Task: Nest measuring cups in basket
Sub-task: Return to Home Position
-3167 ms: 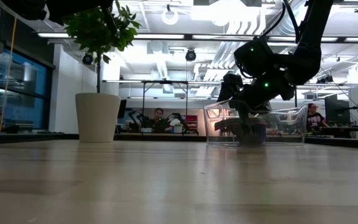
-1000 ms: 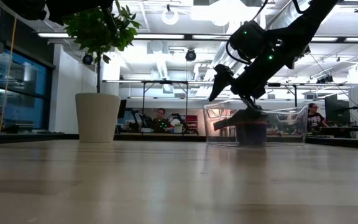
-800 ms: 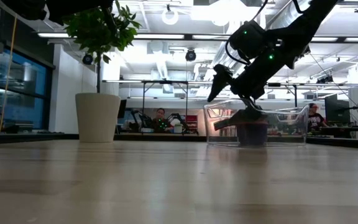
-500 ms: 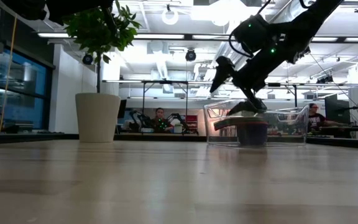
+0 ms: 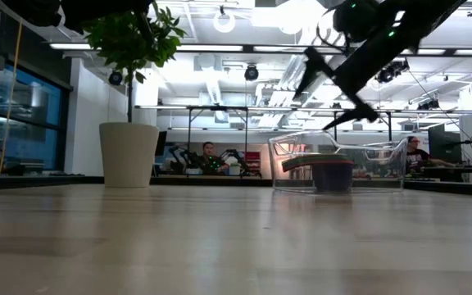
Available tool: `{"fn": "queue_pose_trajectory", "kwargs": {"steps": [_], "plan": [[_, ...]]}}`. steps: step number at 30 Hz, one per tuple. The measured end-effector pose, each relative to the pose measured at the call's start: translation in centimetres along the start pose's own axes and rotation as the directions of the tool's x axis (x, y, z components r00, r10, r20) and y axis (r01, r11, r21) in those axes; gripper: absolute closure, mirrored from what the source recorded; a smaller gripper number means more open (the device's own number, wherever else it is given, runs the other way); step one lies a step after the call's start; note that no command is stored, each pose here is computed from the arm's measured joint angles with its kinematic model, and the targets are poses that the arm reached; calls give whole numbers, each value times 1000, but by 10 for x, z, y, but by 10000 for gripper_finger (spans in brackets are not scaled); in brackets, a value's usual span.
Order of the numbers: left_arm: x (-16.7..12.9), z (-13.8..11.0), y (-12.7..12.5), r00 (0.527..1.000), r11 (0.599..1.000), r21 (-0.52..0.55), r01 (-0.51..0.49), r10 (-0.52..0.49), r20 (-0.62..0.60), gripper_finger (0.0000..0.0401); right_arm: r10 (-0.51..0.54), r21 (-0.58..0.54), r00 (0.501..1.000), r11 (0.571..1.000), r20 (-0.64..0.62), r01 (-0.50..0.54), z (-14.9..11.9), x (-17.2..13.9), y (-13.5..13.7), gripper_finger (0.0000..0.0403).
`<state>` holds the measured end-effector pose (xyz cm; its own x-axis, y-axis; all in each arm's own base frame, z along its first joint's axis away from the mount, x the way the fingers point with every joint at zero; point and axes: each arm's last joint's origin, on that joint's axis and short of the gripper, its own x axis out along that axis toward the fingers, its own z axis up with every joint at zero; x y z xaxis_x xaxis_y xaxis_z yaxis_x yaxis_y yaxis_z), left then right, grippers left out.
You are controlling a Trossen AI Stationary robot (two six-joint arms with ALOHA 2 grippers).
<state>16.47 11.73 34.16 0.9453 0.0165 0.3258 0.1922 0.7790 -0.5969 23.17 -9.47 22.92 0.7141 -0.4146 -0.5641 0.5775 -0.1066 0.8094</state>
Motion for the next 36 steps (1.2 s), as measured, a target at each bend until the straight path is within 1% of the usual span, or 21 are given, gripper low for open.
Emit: {"fn": "queue_pose_trajectory", "kwargs": {"steps": [1, 4, 7, 9, 13, 15, 17, 19, 21, 24, 26, 28, 29, 31, 32, 33, 35, 36], "plan": [[0, 0, 0, 1000, 1000, 7, -4, 4, -3, 401, -19, -20, 1000, 1000, -8, 19, 0, -6, -2, 4], [0, -1, 1, 1000, 1000, 22, -9, 9, -6, 401, -31, -101, 999, 994, -40, 27, 2, -24, -3, 4], [0, -1, 1, 1000, 1000, 24, -7, 7, -7, 401, -7, -213, 997, 977, -80, -10, 2, -39, -2, 4], [1, -2, 0, 1000, 1000, 22, 0, 0, -14, 401, 28, -288, 995, 956, -100, -56, 3, -46, 1, 4], [4, -6, -3, 999, 1000, 12, 23, -22, -33, 401, 69, -443, 990, 889, -122, -117, 2, -51, 4, 4], [6, -9, -6, 998, 999, 3, 39, -38, -44, 401, 71, -524, 989, 842, -132, -131, 1, -52, 4, 4], [10, -14, -10, 997, 998, 9, 59, -59, -57, 401, 79, -593, 982, 788, -170, -166, -2, -51, 5, 4], [14, -21, -18, 995, 997, 18, 79, -77, -62, 401, 80, -631, 975, 750, -209, -197, -4, -50, 5, 7], [17, -30, -26, 995, 997, 22, 74, -72, -65, 401, 93, -636, 961, 732, -261, -244, -6, -50, 6, 19], [17, -46, -36, 993, 999, 39, -4, 9, -121, 401, 110, -649, 947, 704, -302, -289, -10, -51, 8, 65], [12, -54, -42, 987, 996, 51, -67, 74, -146, 401, 126, -666, 940, 676, -318, -316, -12, -51, 10, 118], [6, -59, -49, 979, 992, 69, -105, 116, -169, 401, 138, -683, 933, 647, -333, -339, -15, -52, 11, 189], [2, -61, -53, 976, 990, 77, -117, 129, -177, 401, 143, -690, 929, 633, -341, -351, -17, -53, 12, 234], [-4, -60, -62, 978, 988, 114, -107, 125, -165, 401, 163, -699, 920, 607, -356, -378, -19, -53, 14, 333], [-8, -60, -66, 980, 986, 137, -95, 117, -159, 401, 179, -704, 914, 589, -364, -396, -20, -54, 16, 366], [-11, -60, -69, 983, 984, 156, -81, 105, -150, 401, 205, -706, 905, 570, -373, -421, -21, -55, 18, 381], [-19, -64, -72, 985, 981, 181, -77, 102, -138, 401, 274, -688, 880, 550, -387, -474, -21, -57, 25, 373], [-23, -66, -72, 985, 979, 188, -78, 105, -138, 401, 305, -675, 871, 550, -385, -491, -21, -57, 28, 370]]}}
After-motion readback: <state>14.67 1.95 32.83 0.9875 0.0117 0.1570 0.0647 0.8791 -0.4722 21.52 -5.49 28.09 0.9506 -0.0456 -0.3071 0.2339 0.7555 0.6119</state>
